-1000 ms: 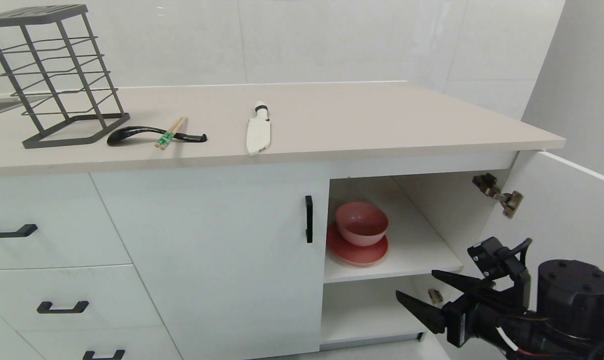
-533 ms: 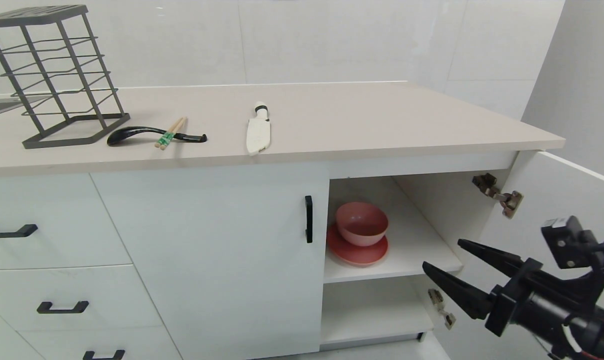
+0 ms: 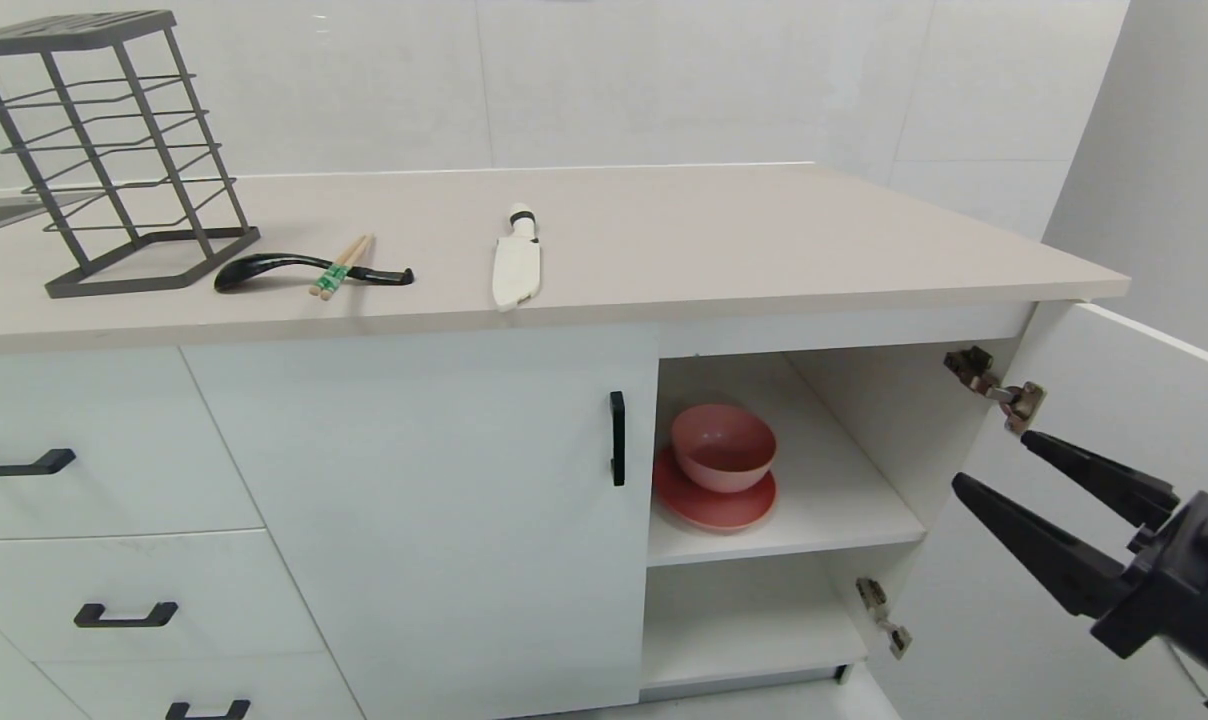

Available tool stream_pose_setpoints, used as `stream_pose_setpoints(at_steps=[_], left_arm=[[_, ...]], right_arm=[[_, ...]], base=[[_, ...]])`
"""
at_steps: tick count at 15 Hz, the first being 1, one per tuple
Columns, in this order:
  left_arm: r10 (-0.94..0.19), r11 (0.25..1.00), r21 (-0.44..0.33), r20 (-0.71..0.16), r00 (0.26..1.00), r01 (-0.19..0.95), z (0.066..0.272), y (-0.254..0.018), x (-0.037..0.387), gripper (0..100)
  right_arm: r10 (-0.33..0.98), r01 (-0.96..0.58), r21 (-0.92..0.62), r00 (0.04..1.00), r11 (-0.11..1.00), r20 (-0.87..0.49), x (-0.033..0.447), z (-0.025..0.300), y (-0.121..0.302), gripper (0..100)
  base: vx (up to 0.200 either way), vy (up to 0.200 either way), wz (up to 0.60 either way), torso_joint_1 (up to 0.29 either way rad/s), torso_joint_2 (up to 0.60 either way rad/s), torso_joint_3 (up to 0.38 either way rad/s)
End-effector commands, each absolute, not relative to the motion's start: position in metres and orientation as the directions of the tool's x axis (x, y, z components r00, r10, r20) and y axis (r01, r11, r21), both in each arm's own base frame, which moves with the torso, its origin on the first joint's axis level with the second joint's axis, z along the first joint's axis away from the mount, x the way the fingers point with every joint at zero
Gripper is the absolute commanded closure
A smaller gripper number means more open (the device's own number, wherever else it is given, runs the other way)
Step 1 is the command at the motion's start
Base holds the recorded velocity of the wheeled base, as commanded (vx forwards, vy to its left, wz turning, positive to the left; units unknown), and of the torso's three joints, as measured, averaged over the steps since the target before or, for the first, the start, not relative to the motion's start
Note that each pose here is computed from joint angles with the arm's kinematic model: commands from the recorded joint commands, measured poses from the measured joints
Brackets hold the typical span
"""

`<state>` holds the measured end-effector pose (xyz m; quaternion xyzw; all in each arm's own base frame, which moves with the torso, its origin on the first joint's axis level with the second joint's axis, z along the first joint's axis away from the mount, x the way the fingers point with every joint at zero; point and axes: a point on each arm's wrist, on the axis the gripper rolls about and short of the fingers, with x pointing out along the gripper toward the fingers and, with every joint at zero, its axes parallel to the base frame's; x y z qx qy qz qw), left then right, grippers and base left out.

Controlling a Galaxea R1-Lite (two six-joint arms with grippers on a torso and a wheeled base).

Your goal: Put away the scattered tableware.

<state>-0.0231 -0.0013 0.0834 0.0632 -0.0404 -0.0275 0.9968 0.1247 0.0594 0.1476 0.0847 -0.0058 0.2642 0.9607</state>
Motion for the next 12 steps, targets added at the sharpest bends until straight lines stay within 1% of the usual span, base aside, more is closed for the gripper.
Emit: stream_pose_setpoints(at_steps=[1,4,7,8,12], left_arm=[[-0.060,0.991,0.128,0.076,0.995,0.050,0.084,-0.001,-0.023,0],[-0.060,0.991,0.128,0.076,0.995,0.050,0.084,-0.001,-0.023,0],[-0.060,0.991,0.126,0.075,0.995,0.050,0.083,-0.001,-0.023,0],[-0.060,0.992,0.114,0.075,0.995,0.051,0.083,-0.001,-0.023,0],[-0.060,0.992,0.111,0.076,0.995,0.051,0.084,-0.001,-0.023,0]], right_arm=[[0.457,-0.474,0.149,0.879,0.868,0.134,0.112,0.159,0.047,0],[0.363,-0.388,0.095,0.909,0.917,0.206,0.098,0.167,0.028,0],[0.325,-0.327,-0.035,0.912,0.944,0.251,0.078,0.171,0.013,0],[0.300,-0.292,-0.069,0.915,0.954,0.270,0.069,0.172,0.010,0],[0.192,-0.155,-0.128,0.907,0.980,0.374,0.028,0.170,0.004,0]], base=[[0.000,0.000,0.00,0.000,0.00,0.000],[0.000,0.000,0.00,0.000,0.00,0.000],[0.000,0.000,0.00,0.000,0.00,0.000],[0.000,0.000,0.00,0.000,0.00,0.000],[0.000,0.000,0.00,0.000,0.00,0.000]])
